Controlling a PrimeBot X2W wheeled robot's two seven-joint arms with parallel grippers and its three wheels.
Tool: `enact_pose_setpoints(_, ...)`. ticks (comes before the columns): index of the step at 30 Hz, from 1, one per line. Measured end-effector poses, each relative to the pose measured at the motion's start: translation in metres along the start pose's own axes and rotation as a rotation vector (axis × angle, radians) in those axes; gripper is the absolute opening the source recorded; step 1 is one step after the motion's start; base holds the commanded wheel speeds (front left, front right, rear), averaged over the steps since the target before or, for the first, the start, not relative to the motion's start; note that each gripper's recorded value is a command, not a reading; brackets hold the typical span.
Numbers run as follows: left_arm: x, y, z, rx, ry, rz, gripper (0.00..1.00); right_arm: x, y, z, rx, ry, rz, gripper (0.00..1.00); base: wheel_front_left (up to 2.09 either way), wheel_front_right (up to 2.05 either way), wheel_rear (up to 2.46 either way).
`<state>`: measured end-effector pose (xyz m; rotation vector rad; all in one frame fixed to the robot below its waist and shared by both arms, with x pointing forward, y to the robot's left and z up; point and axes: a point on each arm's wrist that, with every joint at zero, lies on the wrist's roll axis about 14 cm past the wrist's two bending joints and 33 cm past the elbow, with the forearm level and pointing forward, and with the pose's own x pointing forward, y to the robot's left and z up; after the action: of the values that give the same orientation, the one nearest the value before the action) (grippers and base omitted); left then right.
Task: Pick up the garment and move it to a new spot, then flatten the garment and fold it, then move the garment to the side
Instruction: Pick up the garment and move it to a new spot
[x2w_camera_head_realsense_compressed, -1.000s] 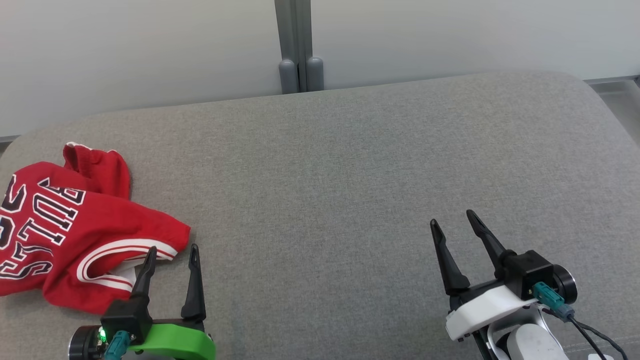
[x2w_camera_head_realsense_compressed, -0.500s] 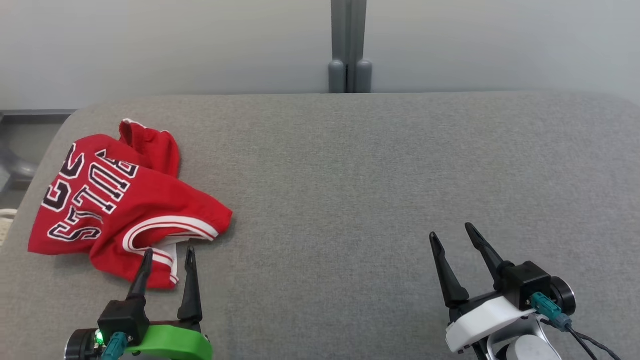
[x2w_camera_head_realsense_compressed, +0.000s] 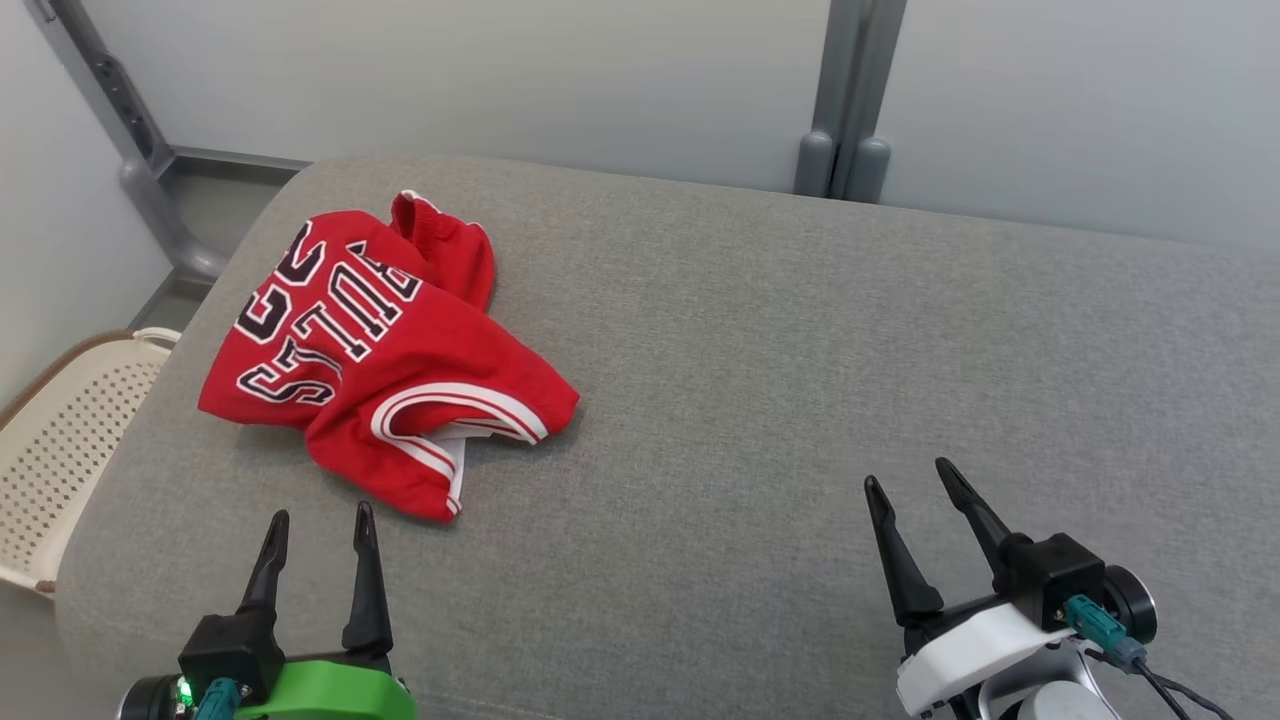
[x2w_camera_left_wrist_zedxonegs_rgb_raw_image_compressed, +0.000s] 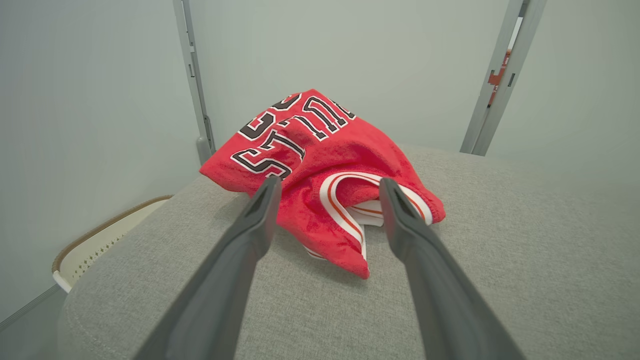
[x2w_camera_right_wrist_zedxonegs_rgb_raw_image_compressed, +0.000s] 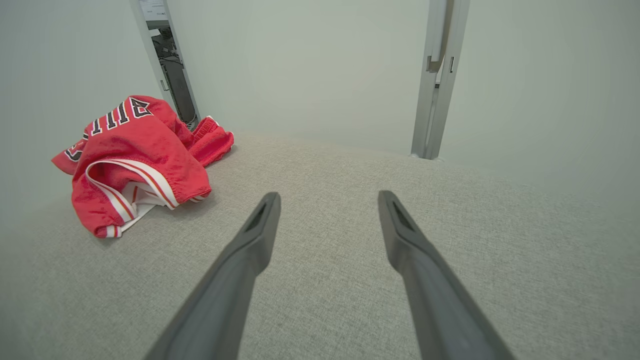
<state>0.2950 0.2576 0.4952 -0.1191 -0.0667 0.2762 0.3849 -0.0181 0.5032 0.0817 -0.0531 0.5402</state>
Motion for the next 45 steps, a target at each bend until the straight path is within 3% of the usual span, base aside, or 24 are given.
enact_pose_setpoints(10,-0.014,0.027,0.005,0.004,-0.013,0.096,1.0,0.016,0.023,-0.01,0.012,0.023,0.081,1.0,0.0,0.0,0.0)
enact_pose_setpoints(17,-0.009,0.033,0.005,0.011,-0.006,0.125,1.0,0.025,0.022,-0.017,0.002,0.036,0.09,1.0,0.0,0.0,0.0)
enact_pose_setpoints(22,0.018,0.031,0.029,0.022,-0.074,0.12,1.0,0.036,0.012,-0.025,-0.018,0.044,0.077,1.0,0.0,0.0,0.0)
enact_pose_setpoints(27,0.065,0.017,0.045,0.051,-0.116,0.026,1.0,0.049,-0.004,-0.042,-0.046,0.071,0.056,1.0,0.0,0.0,0.0)
enact_pose_setpoints(35,0.156,0.028,0.035,0.001,0.114,0.008,1.0,0.065,-0.027,-0.071,-0.052,0.11,0.031,1.0,0.0,0.0,0.0)
enact_pose_setpoints(45,0.194,0.035,-0.04,0.016,0.513,0.016,1.0,0.073,-0.054,-0.093,-0.048,0.132,-0.013,1.0,0.0,0.0,0.0)
